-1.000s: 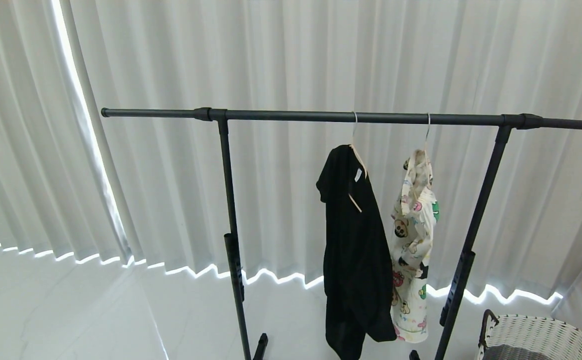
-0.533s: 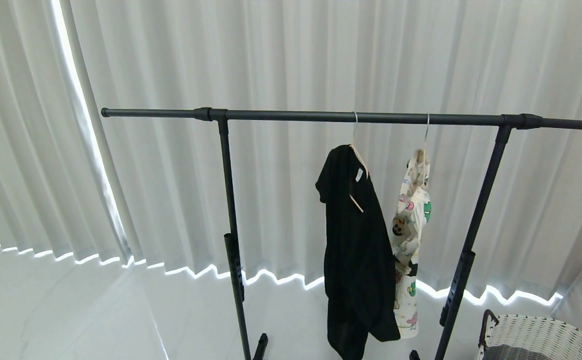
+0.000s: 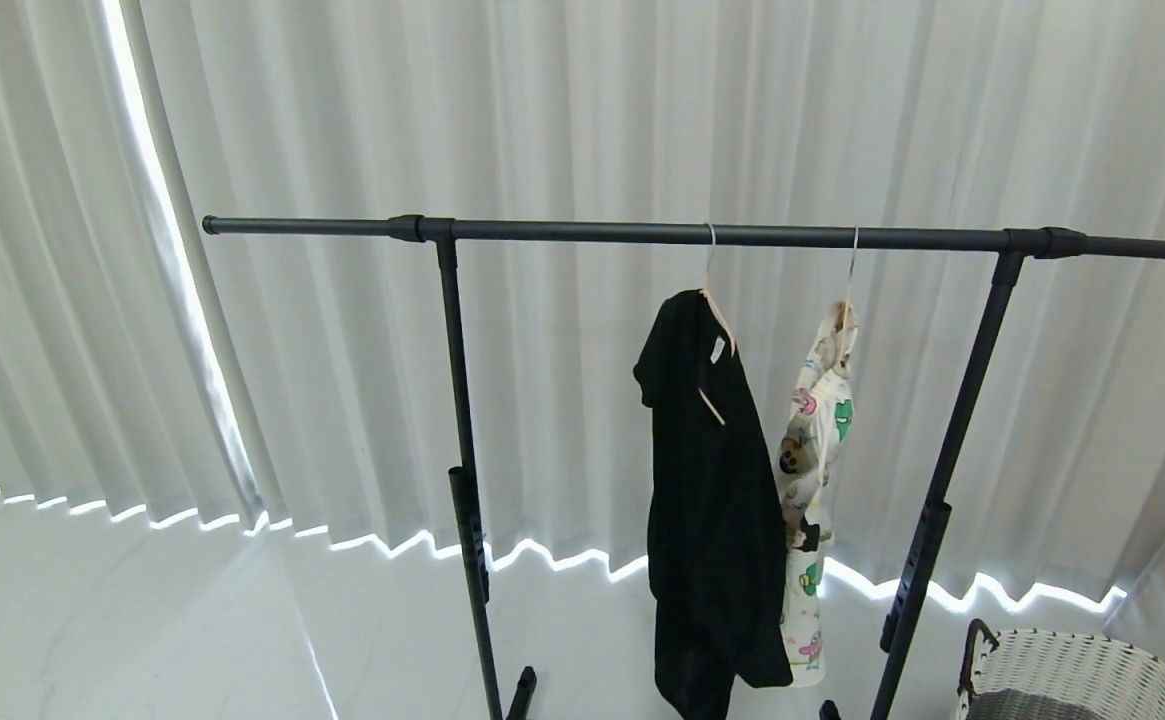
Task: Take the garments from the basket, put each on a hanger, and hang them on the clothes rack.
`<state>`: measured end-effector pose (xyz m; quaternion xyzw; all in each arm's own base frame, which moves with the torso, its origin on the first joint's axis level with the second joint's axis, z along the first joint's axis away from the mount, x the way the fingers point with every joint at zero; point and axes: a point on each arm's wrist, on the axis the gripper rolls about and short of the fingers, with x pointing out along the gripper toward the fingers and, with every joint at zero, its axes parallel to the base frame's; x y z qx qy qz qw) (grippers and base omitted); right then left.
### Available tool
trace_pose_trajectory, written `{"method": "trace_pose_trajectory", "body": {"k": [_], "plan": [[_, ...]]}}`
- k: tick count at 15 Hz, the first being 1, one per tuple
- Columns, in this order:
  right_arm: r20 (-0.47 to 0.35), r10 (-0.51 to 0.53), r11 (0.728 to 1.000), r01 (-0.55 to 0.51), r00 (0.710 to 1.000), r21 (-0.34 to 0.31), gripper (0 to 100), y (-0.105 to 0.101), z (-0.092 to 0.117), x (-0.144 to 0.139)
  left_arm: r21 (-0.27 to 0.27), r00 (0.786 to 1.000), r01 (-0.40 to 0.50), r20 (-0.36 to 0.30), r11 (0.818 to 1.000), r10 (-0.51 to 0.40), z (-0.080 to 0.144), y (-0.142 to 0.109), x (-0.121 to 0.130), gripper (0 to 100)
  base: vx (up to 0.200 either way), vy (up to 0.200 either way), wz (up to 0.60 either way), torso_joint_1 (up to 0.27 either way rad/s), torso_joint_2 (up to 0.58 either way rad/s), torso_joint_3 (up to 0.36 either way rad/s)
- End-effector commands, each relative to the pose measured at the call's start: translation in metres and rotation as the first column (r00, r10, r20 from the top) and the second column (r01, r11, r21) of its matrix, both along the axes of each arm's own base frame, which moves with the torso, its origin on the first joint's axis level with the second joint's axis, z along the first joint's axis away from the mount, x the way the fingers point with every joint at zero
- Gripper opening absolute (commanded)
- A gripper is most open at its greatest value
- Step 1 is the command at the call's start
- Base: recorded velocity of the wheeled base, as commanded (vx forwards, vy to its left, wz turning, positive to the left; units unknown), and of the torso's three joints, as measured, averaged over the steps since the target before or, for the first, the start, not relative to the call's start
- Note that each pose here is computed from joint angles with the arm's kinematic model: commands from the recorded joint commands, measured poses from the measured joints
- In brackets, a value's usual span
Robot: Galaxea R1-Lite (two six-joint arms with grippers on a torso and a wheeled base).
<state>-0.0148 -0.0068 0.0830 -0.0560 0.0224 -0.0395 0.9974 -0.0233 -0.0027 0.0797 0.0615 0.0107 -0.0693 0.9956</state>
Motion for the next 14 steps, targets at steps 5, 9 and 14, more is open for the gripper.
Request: {"method": "trace_pose_trajectory", "body": {"k": [5,9,14], "plan": [[0.057,-0.043,0.998,0.041,0.997,0.053,100,0.0043,-0.0011,-0.0049,-0.067,1.0,-0.024,-0.004,0.997,0.024,-0.0054,0.0002,-0.0001,100,0.0,0.0,0.0,0.0,0.0,0.0],[0.047,0.082,0.993,-0.086,0.996,0.086,100,0.007,-0.0072,-0.0081,-0.073,1.0,-0.024,-0.006,0.997,0.024,-0.0056,0.0002,-0.0001,100,0.0,0.0,0.0,0.0,0.0,0.0],[0.047,0.079,0.991,-0.084,0.996,0.107,100,0.007,-0.0074,-0.0081,-0.073,1.0,-0.024,-0.005,0.997,0.024,-0.0054,0.0002,-0.0001,100,0.0,0.0,0.0,0.0,0.0,0.0]]}}
